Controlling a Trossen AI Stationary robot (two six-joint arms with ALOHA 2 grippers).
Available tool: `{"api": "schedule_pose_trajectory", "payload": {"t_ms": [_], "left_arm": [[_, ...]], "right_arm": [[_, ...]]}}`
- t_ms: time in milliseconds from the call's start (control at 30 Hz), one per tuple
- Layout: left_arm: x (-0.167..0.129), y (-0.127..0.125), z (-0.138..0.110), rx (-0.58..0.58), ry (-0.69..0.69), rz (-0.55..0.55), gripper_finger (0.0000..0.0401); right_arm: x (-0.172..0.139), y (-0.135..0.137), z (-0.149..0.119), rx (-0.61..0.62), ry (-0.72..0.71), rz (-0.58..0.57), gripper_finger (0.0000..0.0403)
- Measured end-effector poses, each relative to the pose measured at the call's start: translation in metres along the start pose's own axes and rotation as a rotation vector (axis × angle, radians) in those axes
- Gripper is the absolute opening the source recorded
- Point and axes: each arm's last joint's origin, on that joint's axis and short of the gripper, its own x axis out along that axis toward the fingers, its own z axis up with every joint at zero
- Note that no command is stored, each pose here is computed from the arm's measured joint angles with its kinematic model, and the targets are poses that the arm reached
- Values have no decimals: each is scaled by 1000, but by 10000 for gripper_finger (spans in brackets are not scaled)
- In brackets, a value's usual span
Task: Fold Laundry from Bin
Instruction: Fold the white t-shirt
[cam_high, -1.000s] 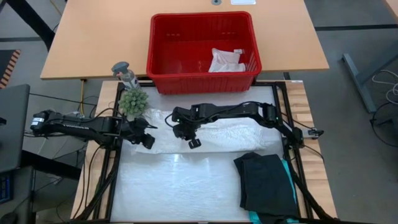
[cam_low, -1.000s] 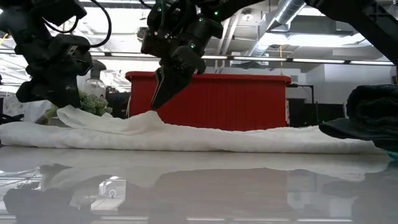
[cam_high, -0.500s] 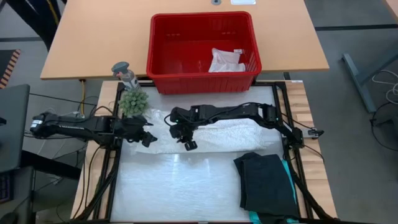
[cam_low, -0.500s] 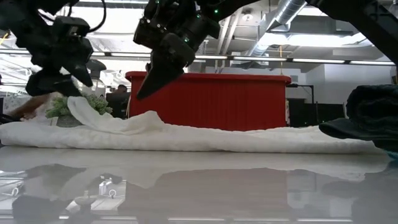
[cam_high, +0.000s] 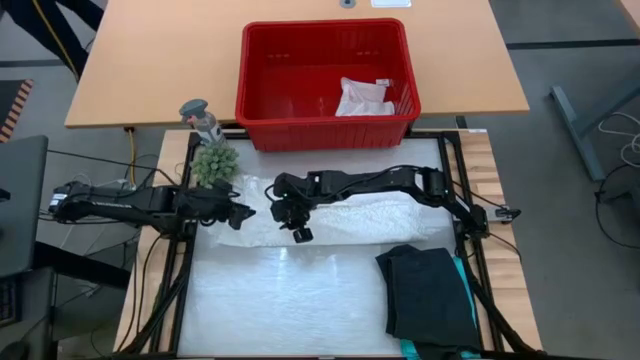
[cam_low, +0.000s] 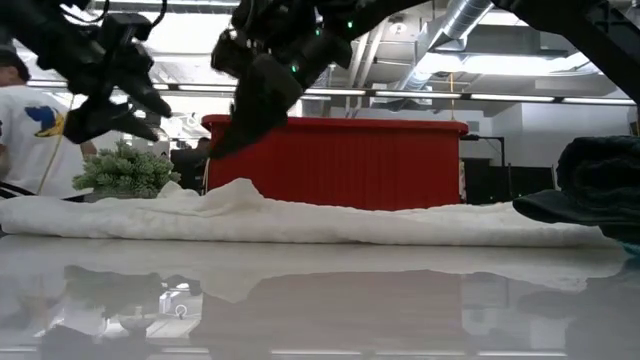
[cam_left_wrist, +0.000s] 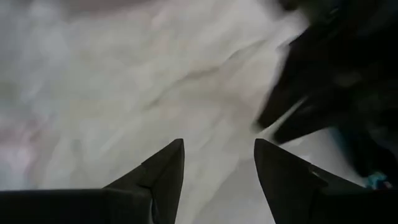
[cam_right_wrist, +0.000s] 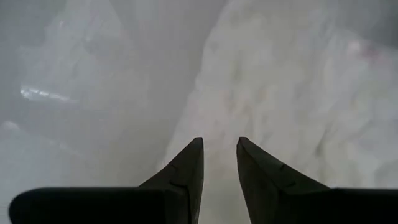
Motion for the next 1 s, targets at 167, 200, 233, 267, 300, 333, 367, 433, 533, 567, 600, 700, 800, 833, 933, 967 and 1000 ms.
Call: {"api": "schedule_pose_trajectory", "payload": {"t_ms": [167,200,233,267,300,333,367,433,533,567,600,700,800,833,933,967,1000], "left_arm": [[12,-2,-2,61,12,42,183],[16,-1,-4,72,20,52,183],[20,1,-7,80,36,66,183],[24,3,-10,87,55,78,183],[29,5,-14,90,70,79,183],[33,6,-17,91,77,73,183],[36,7,-19,91,82,66,183],[41,8,-24,97,98,74,183],[47,14,-34,110,145,109,183],[49,16,-38,106,160,118,183],[50,19,-42,99,172,128,183],[53,29,-53,83,188,180,183],[54,35,-59,52,177,186,183],[54,38,-60,47,180,194,183],[54,39,-61,25,177,192,183],[53,39,-60,21,173,184,183],[54,38,-60,16,170,171,183]], "right_arm": [[9,1,-11,27,18,4,119],[10,1,-13,26,14,3,119],[11,1,-15,32,19,4,119],[13,1,-18,39,29,7,119],[14,1,-21,47,38,9,119],[15,1,-23,53,47,11,118],[17,0,-26,55,48,11,118],[19,1,-29,57,52,11,118],[20,1,-33,63,65,15,118],[21,1,-34,64,69,15,118],[21,1,-35,64,67,14,118],[22,0,-38,69,73,14,118],[22,-1,-38,69,72,13,118],[22,-1,-38,69,71,13,118],[22,-1,-39,68,73,13,118],[22,-1,-39,68,73,13,118],[22,-1,-39,68,73,13,118]]}}
